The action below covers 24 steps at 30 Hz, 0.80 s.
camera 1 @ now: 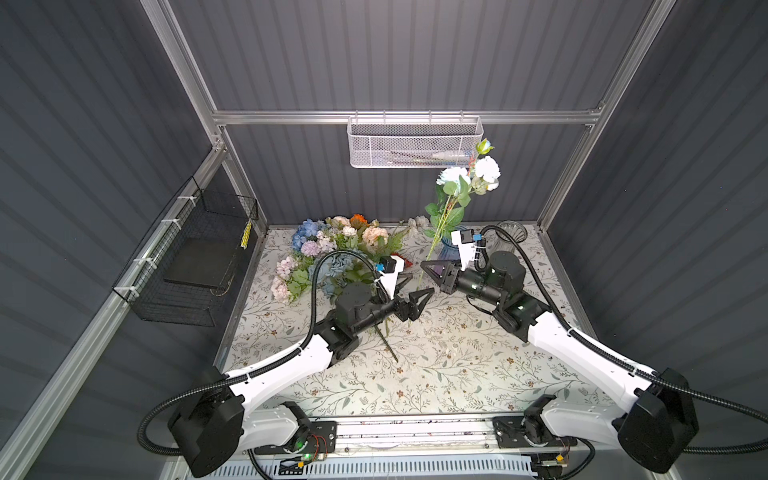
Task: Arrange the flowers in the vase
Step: 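Grasp the rose stem with the right gripper and open the left gripper, then carry the rose with the right gripper and lower it into the blue-purple vase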
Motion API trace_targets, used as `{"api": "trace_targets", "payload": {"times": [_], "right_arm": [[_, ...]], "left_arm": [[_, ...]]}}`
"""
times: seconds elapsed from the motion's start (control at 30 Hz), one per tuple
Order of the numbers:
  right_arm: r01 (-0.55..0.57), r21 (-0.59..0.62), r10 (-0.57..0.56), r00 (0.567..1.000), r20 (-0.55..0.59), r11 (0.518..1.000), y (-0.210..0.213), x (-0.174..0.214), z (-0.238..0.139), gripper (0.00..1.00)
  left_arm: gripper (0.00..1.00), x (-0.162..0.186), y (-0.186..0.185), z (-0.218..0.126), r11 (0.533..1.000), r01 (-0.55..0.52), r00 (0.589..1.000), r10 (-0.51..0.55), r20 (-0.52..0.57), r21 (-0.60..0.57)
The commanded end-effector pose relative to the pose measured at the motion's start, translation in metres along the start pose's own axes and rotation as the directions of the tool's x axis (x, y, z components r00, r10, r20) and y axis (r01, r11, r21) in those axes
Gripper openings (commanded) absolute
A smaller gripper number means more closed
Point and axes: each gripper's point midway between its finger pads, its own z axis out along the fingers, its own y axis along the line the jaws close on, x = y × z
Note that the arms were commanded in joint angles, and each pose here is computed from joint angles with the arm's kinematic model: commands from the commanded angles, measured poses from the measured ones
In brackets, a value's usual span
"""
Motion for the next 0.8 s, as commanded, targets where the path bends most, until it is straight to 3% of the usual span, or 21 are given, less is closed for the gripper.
{"api": "trace_targets", "payload": {"times": [0.0,0.13,0.3,0.5,0.57,0.77], "right_arm": [[0.08,0.088,-0.082,0.996,0.022,0.993,-0.007,-0.012,-0.008,0.0],[0.155,0.303,-0.161,0.987,-0.004,0.94,-0.039,-0.017,-0.025,0.0],[0.258,0.534,-0.275,0.96,-0.048,0.805,-0.067,-0.035,-0.057,0.0],[0.362,0.663,-0.465,0.885,-0.025,0.655,-0.053,-0.093,-0.094,0.0],[0.39,0.693,-0.523,0.852,-0.022,0.606,-0.049,-0.113,-0.098,0.0],[0.432,0.735,-0.653,0.757,0.019,0.523,-0.044,-0.171,-0.09,0.0]], "left_arm": [[1.0,-0.004,0.009,-0.002,0.999,0.033,0.999,-0.033,0.005,-0.04],[1.0,-0.001,0.041,-0.008,0.985,0.137,0.991,-0.136,0.02,-0.104],[1.0,0.017,0.098,-0.02,0.919,0.288,0.957,-0.286,0.044,-0.268],[1.0,0.047,0.135,-0.026,0.836,0.308,0.939,-0.343,0.007,-0.454],[1.0,0.052,0.139,-0.023,0.826,0.311,0.935,-0.355,-0.005,-0.47],[1.0,0.065,0.144,-0.018,0.813,0.321,0.922,-0.386,-0.036,-0.486]]}}
